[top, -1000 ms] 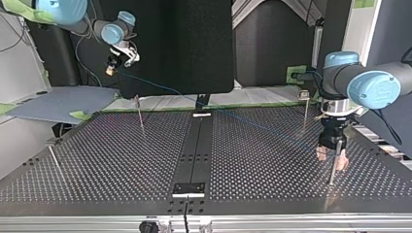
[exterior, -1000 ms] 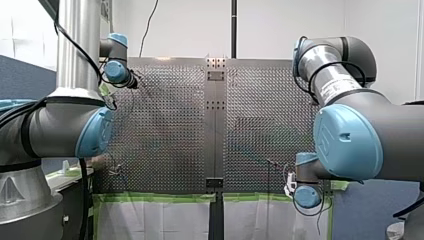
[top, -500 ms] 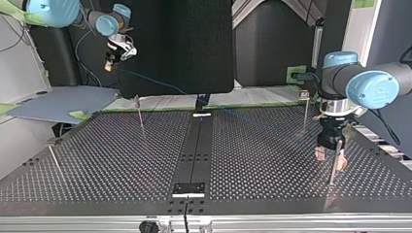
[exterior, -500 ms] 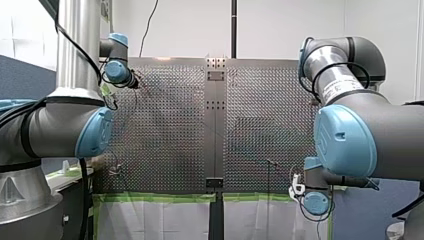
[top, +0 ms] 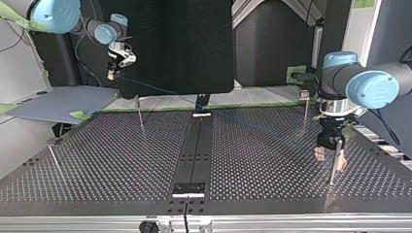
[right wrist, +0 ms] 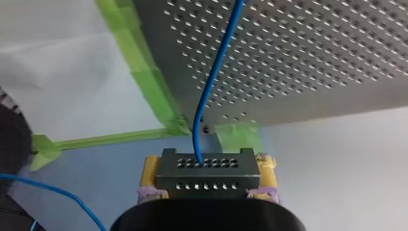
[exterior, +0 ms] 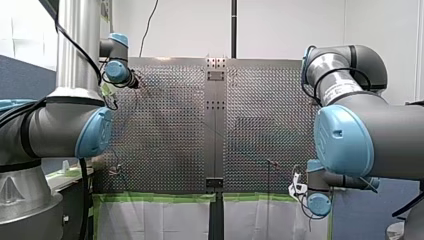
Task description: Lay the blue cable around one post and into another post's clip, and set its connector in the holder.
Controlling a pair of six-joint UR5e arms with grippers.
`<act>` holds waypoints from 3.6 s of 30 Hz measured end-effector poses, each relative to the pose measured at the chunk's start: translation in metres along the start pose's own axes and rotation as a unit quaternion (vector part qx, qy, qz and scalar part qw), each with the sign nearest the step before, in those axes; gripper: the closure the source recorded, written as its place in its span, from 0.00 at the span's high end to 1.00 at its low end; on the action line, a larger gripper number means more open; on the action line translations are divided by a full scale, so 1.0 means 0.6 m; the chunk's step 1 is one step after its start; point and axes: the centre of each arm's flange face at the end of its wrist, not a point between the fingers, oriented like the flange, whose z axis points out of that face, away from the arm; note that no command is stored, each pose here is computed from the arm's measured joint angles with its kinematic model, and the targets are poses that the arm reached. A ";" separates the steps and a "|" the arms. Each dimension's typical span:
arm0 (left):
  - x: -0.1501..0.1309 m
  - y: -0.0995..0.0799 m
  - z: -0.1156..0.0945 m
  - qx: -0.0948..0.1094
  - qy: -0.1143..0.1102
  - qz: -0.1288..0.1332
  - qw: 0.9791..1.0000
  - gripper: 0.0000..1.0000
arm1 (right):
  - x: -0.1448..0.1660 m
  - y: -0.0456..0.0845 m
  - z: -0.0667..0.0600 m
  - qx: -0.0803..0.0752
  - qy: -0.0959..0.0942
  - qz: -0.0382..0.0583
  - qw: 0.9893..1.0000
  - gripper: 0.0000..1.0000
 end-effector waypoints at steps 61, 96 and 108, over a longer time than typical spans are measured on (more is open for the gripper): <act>0.016 0.016 -0.029 -0.090 -0.021 -0.083 0.992 1.00 | 0.112 -0.066 0.053 0.231 -0.018 -0.025 0.973 0.00; 0.025 0.031 -0.073 -0.019 -0.057 -0.225 0.973 1.00 | 0.110 -0.075 0.051 0.239 -0.018 -0.026 0.971 0.00; 0.014 0.015 -0.099 0.001 -0.065 -0.272 0.960 1.00 | 0.110 -0.083 0.051 0.242 -0.018 -0.026 0.970 0.00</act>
